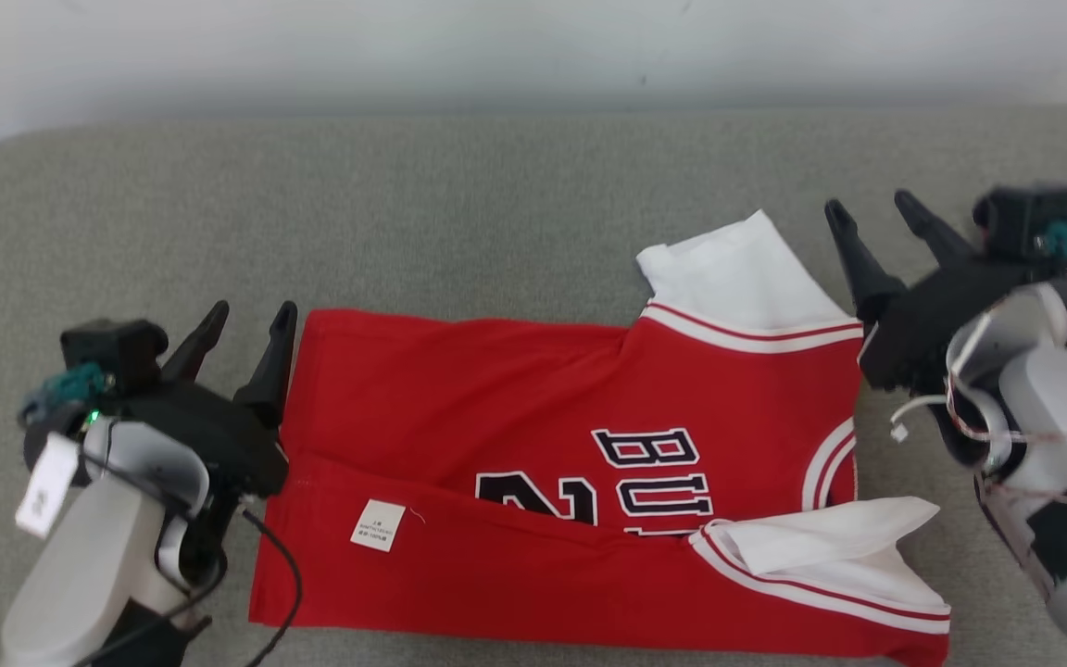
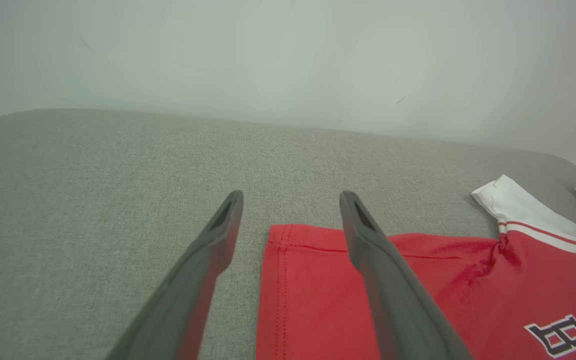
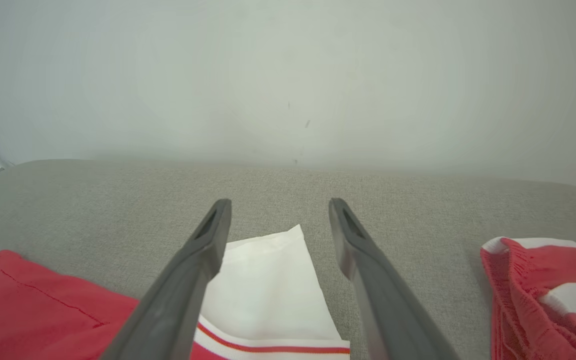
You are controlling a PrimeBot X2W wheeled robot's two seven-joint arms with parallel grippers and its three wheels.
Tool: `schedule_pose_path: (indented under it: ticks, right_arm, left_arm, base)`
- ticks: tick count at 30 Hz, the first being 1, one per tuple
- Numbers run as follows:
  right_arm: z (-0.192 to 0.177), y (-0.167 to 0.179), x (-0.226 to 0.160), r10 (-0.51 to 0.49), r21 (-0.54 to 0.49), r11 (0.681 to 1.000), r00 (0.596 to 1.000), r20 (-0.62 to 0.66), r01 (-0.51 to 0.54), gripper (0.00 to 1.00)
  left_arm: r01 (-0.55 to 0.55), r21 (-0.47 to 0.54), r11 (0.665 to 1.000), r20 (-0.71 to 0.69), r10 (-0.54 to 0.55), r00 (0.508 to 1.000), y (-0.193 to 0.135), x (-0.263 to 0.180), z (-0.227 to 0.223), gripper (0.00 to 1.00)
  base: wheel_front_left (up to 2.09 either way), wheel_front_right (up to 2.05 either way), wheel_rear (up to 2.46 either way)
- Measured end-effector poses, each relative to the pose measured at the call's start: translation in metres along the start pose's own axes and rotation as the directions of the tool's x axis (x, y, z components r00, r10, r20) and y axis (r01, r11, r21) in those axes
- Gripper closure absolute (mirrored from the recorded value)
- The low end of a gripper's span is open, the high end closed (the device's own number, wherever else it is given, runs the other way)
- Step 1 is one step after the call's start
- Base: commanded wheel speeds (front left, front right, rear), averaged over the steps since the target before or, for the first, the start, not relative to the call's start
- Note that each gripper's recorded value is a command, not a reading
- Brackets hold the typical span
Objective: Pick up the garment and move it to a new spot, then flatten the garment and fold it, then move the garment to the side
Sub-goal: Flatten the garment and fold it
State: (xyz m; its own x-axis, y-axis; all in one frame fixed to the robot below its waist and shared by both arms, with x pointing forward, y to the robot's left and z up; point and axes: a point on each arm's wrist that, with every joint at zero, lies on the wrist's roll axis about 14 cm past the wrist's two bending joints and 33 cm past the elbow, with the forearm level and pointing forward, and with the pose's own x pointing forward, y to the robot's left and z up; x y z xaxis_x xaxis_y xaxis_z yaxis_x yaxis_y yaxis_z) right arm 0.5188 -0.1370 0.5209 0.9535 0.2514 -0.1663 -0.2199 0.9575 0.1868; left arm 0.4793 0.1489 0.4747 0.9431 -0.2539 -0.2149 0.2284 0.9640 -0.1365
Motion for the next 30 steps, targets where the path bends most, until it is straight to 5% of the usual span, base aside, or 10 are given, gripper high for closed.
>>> schedule_pose_path:
  ticks: [13,28,29,30]
  right_arm:
    - [-0.05,-0.01,0.072,-0.029,-0.081,0.997,0.972,-0.232,0.01,0.0]
    - [-0.124,-0.005,0.111,-0.031,-0.082,0.997,0.907,-0.42,-0.004,0.0]
    - [-0.125,-0.001,0.114,-0.024,-0.079,0.997,0.906,-0.423,-0.01,0.0]
    - [-0.127,0.004,0.116,-0.014,-0.074,0.997,0.904,-0.428,-0.019,0.91]
  left_arm:
    - [-0.048,-0.066,0.997,-0.234,0.031,0.972,0.026,0.043,-0.052,0.0]
    - [0.01,-0.074,0.997,-0.328,-0.034,0.944,0.011,0.069,-0.085,0.0]
    - [0.011,-0.081,0.997,-0.332,-0.037,0.943,0.011,0.07,-0.086,0.27]
    - [0.008,-0.097,0.995,-0.337,-0.04,0.941,0.011,0.07,-0.088,0.94]
  base:
    - [0.0,0.0,0.0]
    - [0.0,0.0,0.0]
    - [0.0,0.0,0.0]
    - [0.0,0.0,0.0]
